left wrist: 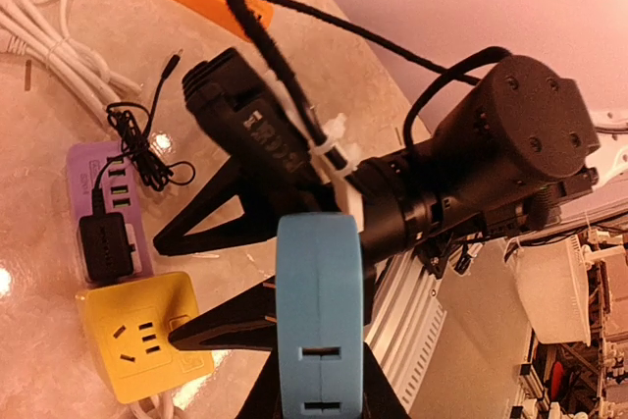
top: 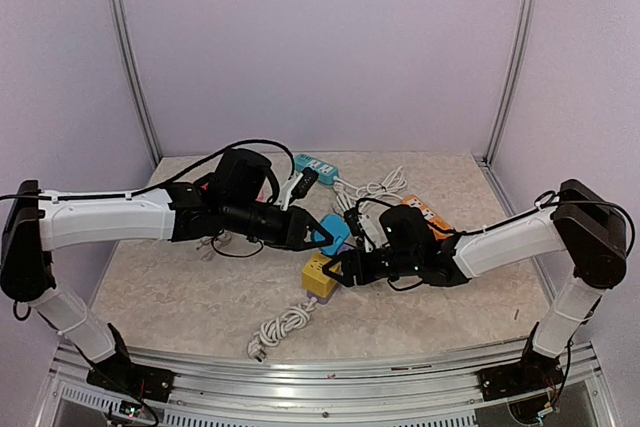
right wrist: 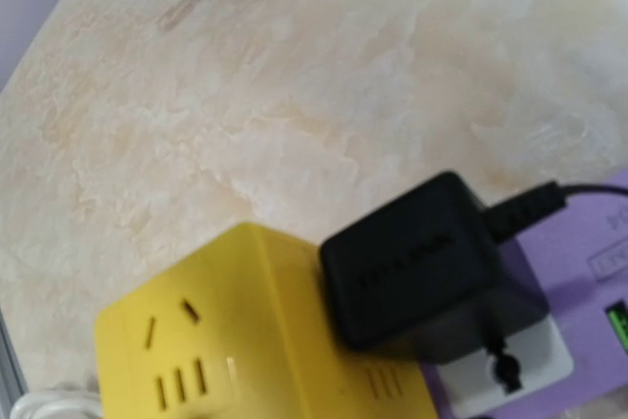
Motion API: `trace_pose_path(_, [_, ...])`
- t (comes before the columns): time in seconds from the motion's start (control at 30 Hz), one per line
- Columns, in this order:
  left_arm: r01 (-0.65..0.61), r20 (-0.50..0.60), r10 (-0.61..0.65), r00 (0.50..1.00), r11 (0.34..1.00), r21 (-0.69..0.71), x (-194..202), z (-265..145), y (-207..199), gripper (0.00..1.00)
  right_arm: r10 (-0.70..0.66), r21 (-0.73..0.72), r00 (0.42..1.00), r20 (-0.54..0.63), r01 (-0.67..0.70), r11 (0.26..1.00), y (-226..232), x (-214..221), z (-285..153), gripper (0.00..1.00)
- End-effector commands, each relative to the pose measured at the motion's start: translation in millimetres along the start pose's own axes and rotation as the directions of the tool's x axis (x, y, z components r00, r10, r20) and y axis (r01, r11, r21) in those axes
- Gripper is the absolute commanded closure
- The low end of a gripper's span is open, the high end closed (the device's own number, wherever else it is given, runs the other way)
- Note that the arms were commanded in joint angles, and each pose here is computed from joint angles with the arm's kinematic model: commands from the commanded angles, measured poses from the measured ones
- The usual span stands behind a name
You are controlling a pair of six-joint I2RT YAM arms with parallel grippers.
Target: Pull the plug off the socket
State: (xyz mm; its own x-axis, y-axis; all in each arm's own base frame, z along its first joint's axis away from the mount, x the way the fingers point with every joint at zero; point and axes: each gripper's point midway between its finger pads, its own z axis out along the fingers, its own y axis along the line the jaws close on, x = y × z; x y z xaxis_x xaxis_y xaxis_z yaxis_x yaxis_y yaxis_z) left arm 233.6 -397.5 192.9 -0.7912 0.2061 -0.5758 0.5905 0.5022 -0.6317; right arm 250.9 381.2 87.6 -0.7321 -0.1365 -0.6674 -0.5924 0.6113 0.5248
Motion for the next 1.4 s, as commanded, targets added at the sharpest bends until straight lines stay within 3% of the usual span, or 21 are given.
trace_pose_path(0.0, [-0.026,0.042,0.022,0.999,0.994,0.106,-10.0,-6.5,-22.3,1.0,0.058,0.223,0.972,-0.227,-0.006,0.975,-59.0,78.7,0.1,0.35])
trace_pose_path(0.2, [-0.038,0.08,0.032,0.996,0.996,0.081,-18.2,-20.3,-18.7,1.0,0.018,0.197,0.98,-0.197,0.022,0.98,-48.3,62.6,-4.3,0.34])
trace_pose_path(0.43, [-0.07,0.1,0.061,0.993,0.994,0.088,-12.5,-42.4,-14.8,1.0,-0.07,0.156,0.991,-0.117,0.088,0.984,-20.2,14.7,-15.1,0.33])
trace_pose_path(0.8, [-0.216,0.099,0.205,0.974,0.97,0.115,2.7,-74.8,-22.3,1.0,-0.274,-0.01,0.961,0.035,0.274,0.962,51.0,-50.5,-72.5,0.32])
trace_pose_path(1.03, [-0.34,0.065,0.335,0.94,0.929,0.144,27.0,-77.9,-30.3,0.98,-0.369,-0.149,0.92,0.134,0.387,0.91,92.0,-61.1,-115.7,0.33])
trace_pose_path(1.37, [-0.477,0.061,0.476,0.877,0.852,0.215,43.7,-62.4,-60.9,0.93,-0.319,-0.461,0.939,0.127,0.341,0.819,142.8,-46.2,-124.1,0.46])
